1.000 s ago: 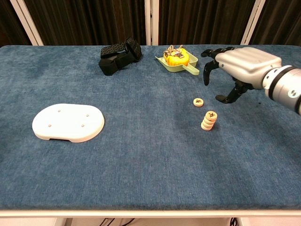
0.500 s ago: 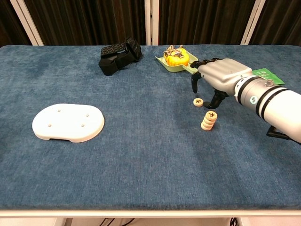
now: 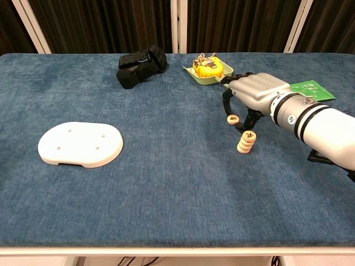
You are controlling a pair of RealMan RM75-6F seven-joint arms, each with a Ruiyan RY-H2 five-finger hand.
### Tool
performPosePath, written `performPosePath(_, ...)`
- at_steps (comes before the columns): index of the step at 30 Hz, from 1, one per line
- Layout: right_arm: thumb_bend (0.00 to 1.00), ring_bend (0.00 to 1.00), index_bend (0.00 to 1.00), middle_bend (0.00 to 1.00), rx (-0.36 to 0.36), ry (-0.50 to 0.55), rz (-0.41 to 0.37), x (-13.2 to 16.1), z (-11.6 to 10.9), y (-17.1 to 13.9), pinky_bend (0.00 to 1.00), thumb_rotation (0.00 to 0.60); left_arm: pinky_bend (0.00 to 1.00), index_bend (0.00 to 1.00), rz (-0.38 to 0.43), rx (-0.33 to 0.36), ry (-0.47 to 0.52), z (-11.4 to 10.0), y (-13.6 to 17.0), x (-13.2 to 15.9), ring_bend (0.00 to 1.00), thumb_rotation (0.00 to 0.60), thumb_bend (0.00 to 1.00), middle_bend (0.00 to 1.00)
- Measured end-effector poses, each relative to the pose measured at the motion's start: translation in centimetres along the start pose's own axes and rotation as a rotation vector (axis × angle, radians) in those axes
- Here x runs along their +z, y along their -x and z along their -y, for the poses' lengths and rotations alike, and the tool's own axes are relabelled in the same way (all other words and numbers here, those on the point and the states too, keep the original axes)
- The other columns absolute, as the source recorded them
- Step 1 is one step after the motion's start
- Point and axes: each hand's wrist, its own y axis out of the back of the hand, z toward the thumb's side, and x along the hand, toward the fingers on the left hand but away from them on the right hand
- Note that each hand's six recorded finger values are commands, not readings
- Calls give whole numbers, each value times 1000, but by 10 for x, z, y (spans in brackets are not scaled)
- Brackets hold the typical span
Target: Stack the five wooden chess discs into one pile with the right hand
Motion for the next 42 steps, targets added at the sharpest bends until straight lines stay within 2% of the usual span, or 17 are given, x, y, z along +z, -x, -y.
performPosePath(10, 266, 0, 540, 49, -14, 2, 2, -3, -6, -2, 0, 600, 0, 0, -3, -4, -3, 1, -1, 0, 0, 600, 60, 0)
performPosePath(16, 267, 0, 540, 51, -61, 34, -12, -7, -27, -11, 0, 600, 0, 0, 2, -5, -7, 2, -1, 1, 0, 600, 60, 0)
performPosePath(22, 271, 0, 541, 50, -74, 45, -70, -12, -46, -36, 0, 600, 0, 0, 5, -9, -13, 3, -1, 3, 0, 600, 60, 0)
performPosePath(26, 271, 0, 541, 50, -38, 16, -117, -15, -41, -61, 0, 600, 0, 0, 0, -14, -17, 5, -2, 4, 0, 600, 60, 0)
performPosePath(32, 271, 0, 542, 50, 7, -20, -138, -15, -28, -78, 0, 600, 0, 0, -1, -17, -20, 6, -2, 5, 0, 600, 60, 0)
performPosePath(42, 271, 0, 544, 50, 15, -16, -152, -9, -23, -79, 0, 600, 0, 0, -2, -13, -14, 4, -2, 3, 0, 600, 60, 0)
